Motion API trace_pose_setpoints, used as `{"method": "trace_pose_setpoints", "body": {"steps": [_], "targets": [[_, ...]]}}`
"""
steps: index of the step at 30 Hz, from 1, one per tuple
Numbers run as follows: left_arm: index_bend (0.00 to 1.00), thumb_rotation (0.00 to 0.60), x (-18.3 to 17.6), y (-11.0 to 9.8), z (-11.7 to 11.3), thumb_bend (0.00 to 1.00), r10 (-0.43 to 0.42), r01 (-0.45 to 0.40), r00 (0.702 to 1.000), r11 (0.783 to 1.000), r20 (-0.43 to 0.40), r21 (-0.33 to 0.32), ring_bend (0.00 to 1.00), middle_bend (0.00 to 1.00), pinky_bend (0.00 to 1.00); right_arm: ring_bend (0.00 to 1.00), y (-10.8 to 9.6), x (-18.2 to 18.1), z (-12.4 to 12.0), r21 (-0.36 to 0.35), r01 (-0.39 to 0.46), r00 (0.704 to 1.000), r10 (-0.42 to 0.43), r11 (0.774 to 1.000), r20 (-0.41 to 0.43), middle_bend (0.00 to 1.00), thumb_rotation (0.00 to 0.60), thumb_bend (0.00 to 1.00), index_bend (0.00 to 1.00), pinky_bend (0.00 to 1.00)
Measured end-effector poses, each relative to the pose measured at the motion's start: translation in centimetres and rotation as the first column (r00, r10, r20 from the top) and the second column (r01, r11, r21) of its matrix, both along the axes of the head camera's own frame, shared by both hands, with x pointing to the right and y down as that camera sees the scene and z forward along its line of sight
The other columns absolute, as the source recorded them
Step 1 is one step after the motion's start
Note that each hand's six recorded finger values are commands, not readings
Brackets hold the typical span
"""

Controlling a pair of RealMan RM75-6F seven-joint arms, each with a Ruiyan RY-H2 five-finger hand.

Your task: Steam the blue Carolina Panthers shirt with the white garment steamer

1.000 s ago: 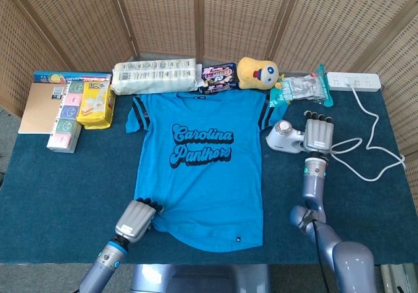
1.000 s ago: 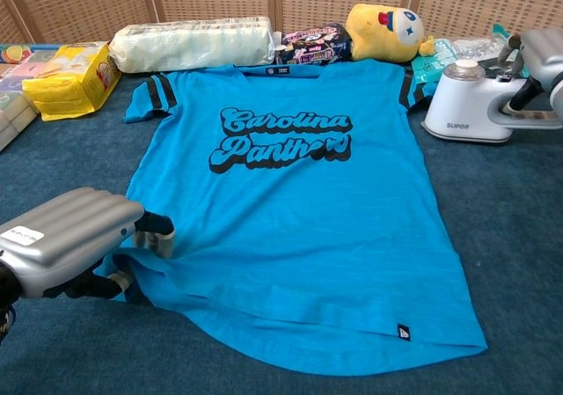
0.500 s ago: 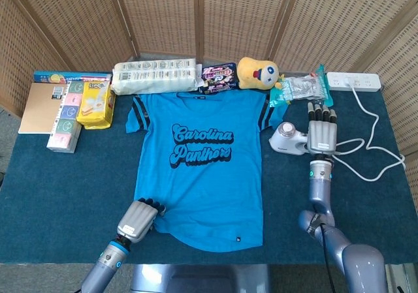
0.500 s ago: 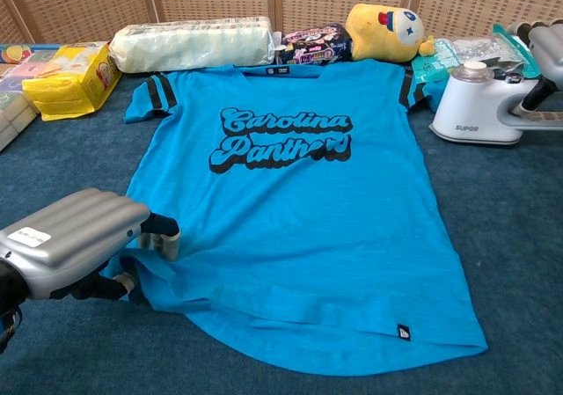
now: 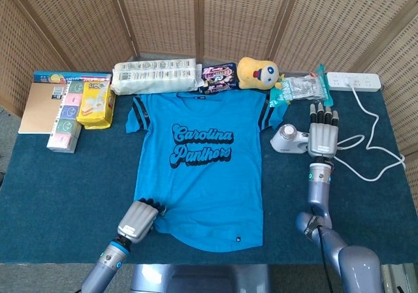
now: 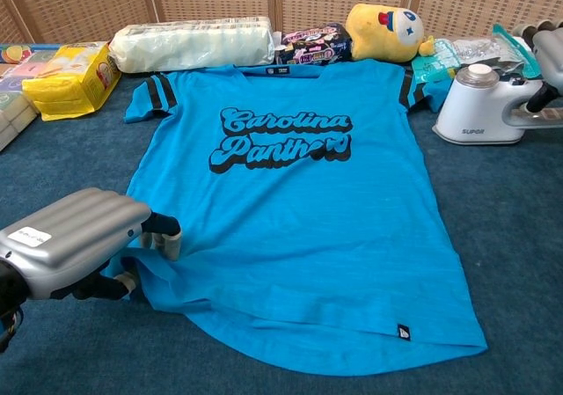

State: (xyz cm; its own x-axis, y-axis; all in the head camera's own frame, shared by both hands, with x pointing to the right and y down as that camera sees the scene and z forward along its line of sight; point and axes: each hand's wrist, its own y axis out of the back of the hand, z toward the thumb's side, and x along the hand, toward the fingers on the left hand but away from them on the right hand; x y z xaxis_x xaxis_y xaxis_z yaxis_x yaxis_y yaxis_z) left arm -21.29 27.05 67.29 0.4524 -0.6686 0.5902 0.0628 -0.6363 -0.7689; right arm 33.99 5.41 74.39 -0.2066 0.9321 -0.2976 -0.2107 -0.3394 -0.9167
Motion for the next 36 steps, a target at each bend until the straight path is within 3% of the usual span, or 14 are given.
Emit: {"method": "trace_pose_setpoints", "body": {"steps": [36], "targets": [[0.47,0.6,0.5,0.0,-0.1,0.6,0.016,-0.016,1.0,1.0,-0.012,0.002,0.42,0.49,0.45,0.05,1.8,1.3,-0.2,-0.031,0.062,0.996,-0.064,0.998,-0.058,0.04,0.6,0.27,0.0,0.04]]}}
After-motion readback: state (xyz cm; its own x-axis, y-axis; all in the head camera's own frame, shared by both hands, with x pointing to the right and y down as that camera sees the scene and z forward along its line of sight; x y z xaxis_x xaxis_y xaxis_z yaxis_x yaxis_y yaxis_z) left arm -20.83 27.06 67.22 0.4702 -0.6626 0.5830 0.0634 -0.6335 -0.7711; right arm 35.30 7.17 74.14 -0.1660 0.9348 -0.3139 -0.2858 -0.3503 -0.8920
